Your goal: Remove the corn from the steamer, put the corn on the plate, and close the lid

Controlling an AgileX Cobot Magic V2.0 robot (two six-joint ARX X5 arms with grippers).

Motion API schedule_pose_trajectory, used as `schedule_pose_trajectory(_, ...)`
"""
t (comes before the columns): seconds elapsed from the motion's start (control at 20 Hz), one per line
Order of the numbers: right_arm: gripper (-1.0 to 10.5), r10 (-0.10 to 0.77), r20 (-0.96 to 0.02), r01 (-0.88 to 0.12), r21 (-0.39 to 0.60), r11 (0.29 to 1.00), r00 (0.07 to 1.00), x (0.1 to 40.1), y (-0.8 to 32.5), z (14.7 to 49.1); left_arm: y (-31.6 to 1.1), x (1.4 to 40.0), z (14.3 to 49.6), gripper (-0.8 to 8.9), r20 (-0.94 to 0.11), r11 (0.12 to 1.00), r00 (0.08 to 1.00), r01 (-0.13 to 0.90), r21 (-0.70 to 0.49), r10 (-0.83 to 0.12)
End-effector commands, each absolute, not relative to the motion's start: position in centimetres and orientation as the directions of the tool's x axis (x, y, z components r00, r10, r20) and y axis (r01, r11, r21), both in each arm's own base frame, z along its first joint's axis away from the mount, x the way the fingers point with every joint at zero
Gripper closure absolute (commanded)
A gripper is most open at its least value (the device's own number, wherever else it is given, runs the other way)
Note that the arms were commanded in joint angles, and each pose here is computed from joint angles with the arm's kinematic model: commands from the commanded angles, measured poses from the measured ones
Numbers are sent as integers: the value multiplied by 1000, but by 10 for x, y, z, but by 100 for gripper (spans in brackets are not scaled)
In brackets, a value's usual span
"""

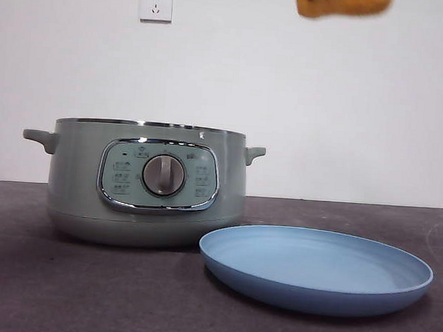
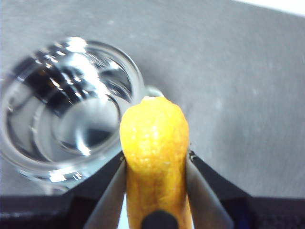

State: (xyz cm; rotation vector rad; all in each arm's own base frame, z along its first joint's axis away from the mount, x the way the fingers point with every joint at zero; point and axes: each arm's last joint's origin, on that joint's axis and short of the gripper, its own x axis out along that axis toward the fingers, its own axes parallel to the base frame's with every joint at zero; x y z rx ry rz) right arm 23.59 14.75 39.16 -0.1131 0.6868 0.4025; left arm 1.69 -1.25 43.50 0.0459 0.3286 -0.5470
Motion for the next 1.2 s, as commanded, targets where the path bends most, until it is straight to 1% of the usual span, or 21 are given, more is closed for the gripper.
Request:
schedule_pose_trajectory(0.05,963,322,-684,-363,89,927,654,232,142,339,-11,12,444,821,-239,850,822,526,-29,-517)
schedule_pose_trajectory(0.15,963,372,-710,-361,176,916,598,232,142,296,-11,12,444,822,-240,850,822,526,-29,-517)
schedule_pose_trajectory(0.3,963,410,-718,-312,275,909,563,231,145,237,-11,12,444,822,-242,850,821,526,-29,-517)
schedule_pose_trajectory(0.45,963,400,-739,-261,305,916,542,230,145,198,-11,12,444,822,-242,850,821,526,-29,-517)
schedule_pose_trajectory(0.8,963,364,-795,-170,323,931,485,244,154,153,-11,12,443,822,-243,850,821,526,-30,-516)
schedule_pose_trajectory(1.0,947,352,-811,-163,312,936,468,244,156,146,-12,14,444,821,-242,850,822,525,-30,-516)
schedule_pose_trajectory(1.05,924,353,-810,-165,312,936,468,244,156,147,-12,14,444,822,-243,850,822,525,-29,-516)
schedule_pose_trajectory(1.15,736,361,-805,-173,318,932,470,244,156,149,-13,19,444,821,-256,850,819,526,-25,-514)
schedule_pose_trajectory(1.2,624,365,-801,-175,320,931,474,243,156,150,-14,22,444,821,-263,850,817,526,-24,-513)
